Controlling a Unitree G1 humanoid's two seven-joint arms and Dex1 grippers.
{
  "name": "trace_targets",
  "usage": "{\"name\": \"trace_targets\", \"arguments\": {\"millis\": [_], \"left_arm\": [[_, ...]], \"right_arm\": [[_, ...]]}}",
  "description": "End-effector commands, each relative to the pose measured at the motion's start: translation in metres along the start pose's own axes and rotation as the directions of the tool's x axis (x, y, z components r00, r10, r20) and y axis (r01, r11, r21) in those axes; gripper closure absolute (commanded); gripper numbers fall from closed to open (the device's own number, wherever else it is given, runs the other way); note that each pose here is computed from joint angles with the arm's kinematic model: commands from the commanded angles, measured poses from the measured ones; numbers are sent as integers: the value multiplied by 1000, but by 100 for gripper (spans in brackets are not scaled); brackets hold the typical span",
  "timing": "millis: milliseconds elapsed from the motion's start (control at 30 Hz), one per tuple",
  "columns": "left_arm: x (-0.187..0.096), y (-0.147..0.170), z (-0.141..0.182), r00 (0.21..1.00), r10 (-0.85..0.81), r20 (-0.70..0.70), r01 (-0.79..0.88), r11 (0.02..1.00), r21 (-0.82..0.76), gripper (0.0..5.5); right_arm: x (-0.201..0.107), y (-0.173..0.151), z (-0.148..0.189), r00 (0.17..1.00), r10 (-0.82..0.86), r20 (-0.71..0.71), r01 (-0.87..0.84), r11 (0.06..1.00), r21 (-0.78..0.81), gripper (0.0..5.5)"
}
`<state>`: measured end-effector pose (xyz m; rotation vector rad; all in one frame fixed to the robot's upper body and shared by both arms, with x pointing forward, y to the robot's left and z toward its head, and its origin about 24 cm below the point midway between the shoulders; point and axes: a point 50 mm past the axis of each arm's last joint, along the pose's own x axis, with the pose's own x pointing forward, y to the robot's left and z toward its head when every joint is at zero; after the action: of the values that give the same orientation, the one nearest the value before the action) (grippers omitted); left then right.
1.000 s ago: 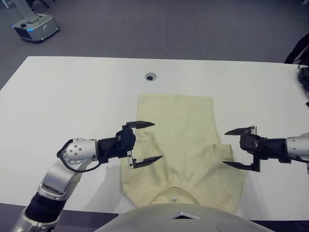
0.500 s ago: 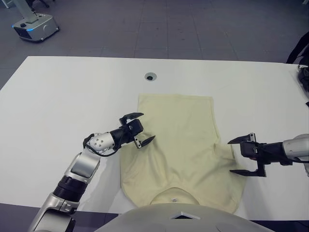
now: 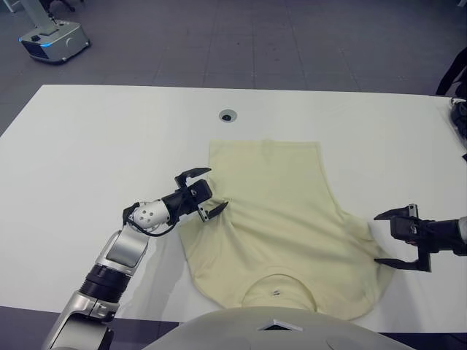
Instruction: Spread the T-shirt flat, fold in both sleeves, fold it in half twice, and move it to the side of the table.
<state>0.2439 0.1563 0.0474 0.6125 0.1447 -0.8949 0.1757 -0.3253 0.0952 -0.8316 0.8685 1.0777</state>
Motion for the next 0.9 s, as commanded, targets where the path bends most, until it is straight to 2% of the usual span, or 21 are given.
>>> {"name": "trace_targets", "arguments": {"millis": [33,200,333,600,700,900], "left_arm": [[1,3,0,999,35,6,-35,999,-4,10],[7,4,16,992,56,114,-53,998,-30,10],[8,8,22,984,88,156,-81,996,-47,10],[7,12,27,975,116,190,-106,992,-64,10],[0,16,28,974,123,189,-115,992,-53,10],[-30,24,22,996,-4,91,0,999,43,10]], "right_arm": [[1,-2,5,1000,-18,26,17,1000,11,12],[-5,-12,36,969,-104,223,95,994,50,12],[-14,-16,54,937,-131,325,116,991,65,12],[-35,-39,87,802,-258,539,217,966,139,12],[-23,-62,98,745,-384,545,340,922,186,12],[35,-90,124,689,-529,495,495,843,212,12]]}}
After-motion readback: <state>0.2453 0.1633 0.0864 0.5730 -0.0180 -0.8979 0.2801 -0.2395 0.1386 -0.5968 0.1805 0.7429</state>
